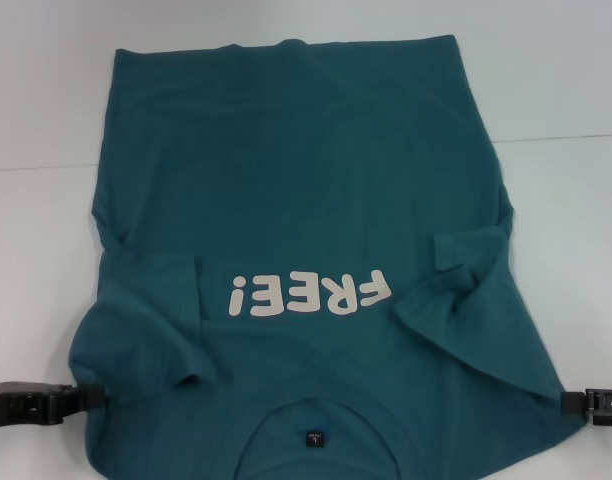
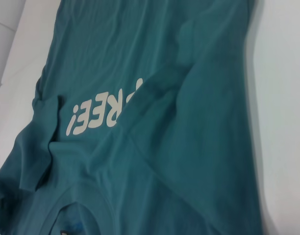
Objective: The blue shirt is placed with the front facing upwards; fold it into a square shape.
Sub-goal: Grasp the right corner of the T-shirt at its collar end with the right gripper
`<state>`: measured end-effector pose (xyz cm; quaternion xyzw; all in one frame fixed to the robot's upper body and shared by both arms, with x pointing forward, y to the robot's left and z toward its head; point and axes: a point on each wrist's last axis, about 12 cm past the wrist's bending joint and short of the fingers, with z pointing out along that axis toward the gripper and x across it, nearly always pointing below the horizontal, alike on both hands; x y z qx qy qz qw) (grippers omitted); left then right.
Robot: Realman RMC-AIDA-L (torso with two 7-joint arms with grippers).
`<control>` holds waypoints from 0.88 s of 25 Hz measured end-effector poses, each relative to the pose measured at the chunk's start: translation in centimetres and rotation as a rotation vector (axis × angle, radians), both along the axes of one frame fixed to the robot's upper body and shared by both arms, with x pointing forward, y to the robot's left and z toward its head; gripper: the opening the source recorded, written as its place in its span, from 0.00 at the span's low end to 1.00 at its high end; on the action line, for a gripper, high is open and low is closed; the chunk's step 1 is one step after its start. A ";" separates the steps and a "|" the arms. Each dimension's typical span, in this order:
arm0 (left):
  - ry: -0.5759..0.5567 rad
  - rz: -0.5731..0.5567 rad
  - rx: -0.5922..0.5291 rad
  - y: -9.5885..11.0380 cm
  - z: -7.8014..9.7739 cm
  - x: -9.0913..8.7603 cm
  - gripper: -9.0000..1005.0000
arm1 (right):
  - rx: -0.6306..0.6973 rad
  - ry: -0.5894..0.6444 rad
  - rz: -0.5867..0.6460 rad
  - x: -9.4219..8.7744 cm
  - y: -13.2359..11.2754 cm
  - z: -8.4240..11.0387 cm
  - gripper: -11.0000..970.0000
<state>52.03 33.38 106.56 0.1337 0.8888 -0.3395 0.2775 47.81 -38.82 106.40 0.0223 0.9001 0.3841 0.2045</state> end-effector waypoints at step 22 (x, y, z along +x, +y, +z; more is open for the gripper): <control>-0.004 0.010 0.007 0.2 0.0 0.1 0.01 | 0.028 -0.001 0.070 1.3 2.1 0.4 0.97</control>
